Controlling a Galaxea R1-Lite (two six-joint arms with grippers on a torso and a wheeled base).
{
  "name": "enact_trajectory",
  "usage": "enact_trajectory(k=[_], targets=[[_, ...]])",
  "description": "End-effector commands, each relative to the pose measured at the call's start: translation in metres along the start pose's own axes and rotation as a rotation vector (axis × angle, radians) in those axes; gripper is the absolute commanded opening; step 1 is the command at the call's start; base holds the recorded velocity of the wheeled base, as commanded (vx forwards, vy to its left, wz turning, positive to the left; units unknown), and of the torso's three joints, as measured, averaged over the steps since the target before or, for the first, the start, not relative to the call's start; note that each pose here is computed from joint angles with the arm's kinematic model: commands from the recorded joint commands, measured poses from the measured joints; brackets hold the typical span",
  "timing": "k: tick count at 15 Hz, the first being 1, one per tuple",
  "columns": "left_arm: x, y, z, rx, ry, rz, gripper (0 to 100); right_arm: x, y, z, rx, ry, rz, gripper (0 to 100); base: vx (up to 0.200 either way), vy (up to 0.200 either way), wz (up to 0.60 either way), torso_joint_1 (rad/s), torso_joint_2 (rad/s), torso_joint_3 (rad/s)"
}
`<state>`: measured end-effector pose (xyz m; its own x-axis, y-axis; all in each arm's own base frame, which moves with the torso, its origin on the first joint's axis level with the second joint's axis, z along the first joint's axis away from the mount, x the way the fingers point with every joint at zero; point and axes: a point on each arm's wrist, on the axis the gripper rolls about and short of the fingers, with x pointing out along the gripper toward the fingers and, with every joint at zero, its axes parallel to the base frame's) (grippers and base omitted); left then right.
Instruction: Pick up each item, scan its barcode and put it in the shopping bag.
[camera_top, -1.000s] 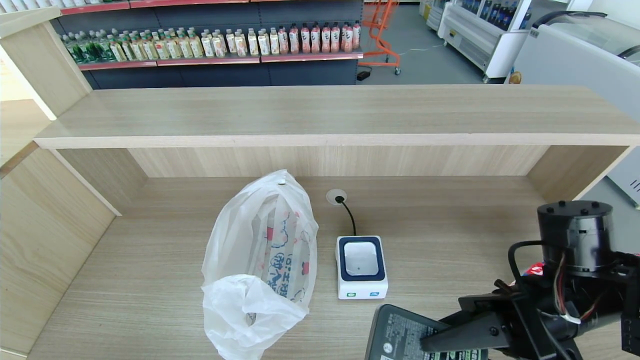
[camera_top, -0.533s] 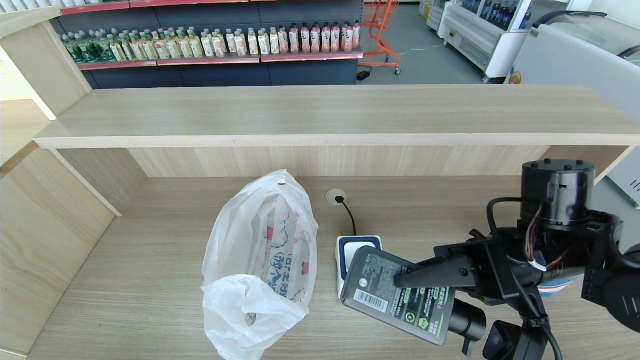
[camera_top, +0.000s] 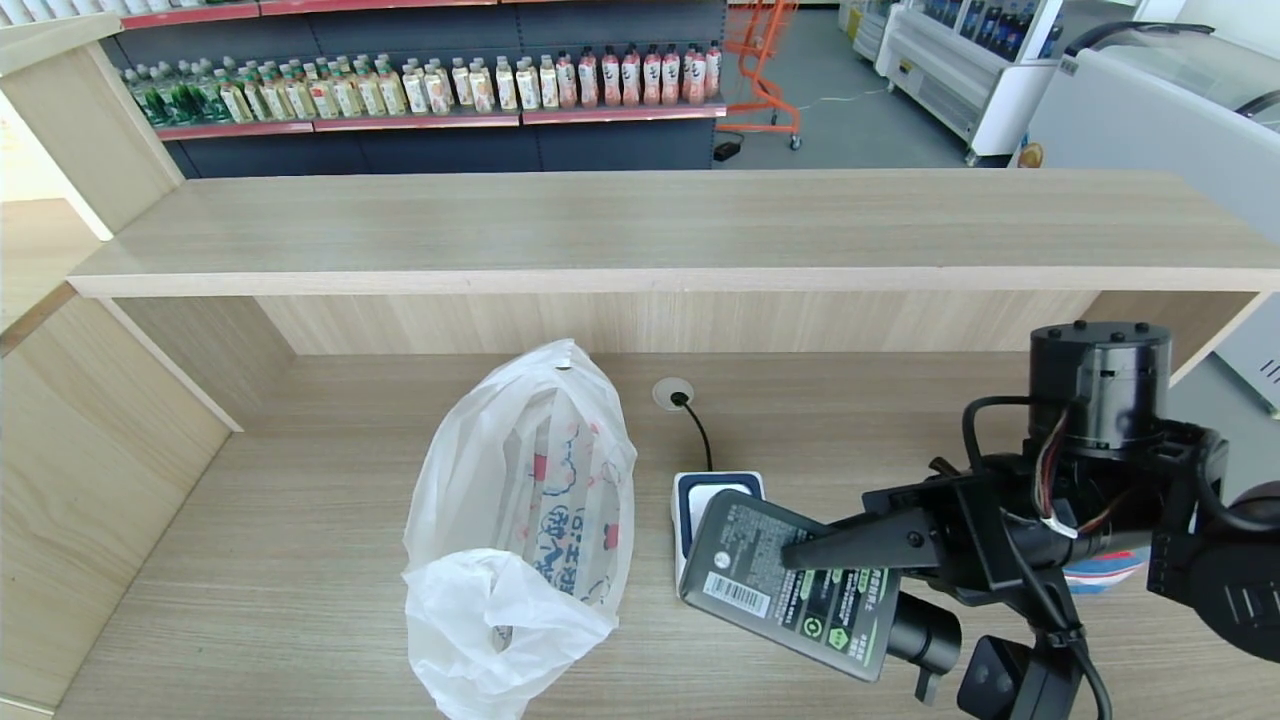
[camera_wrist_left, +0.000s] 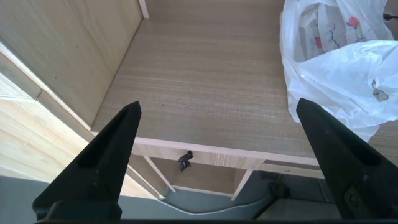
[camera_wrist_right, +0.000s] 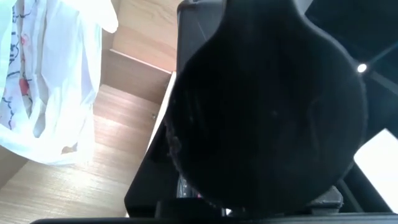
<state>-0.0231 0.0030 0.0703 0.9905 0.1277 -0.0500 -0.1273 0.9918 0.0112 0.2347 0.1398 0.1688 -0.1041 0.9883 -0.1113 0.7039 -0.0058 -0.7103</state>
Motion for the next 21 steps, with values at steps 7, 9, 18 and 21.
enact_trajectory(k=[7, 9, 18, 21], targets=[[0.0, 0.0, 0.0, 0.0, 0.0, 0.001, 100, -0.003, -0.005, 0.003, 0.0, 0.003, 0.0, 0, 0.0, 0.0, 0.0, 0.0, 0.0, 0.0], [0.0, 0.0, 0.0, 0.0, 0.0, 0.001, 100, -0.013, -0.014, -0.006, 0.018, 0.042, 0.012, 0, 0.0, 0.0, 0.0, 0.0, 0.0, 0.0], [0.0, 0.0, 0.0, 0.0, 0.0, 0.001, 100, -0.111, -0.063, 0.026, 1.119, 0.896, 0.162, 0, 0.0, 0.0, 0.0, 0.0, 0.0, 0.0], [0.0, 0.0, 0.0, 0.0, 0.0, 0.001, 100, -0.093, -0.042, 0.023, 1.92, 0.974, -0.096, 0, 0.0, 0.0, 0.0, 0.0, 0.0, 0.0]])
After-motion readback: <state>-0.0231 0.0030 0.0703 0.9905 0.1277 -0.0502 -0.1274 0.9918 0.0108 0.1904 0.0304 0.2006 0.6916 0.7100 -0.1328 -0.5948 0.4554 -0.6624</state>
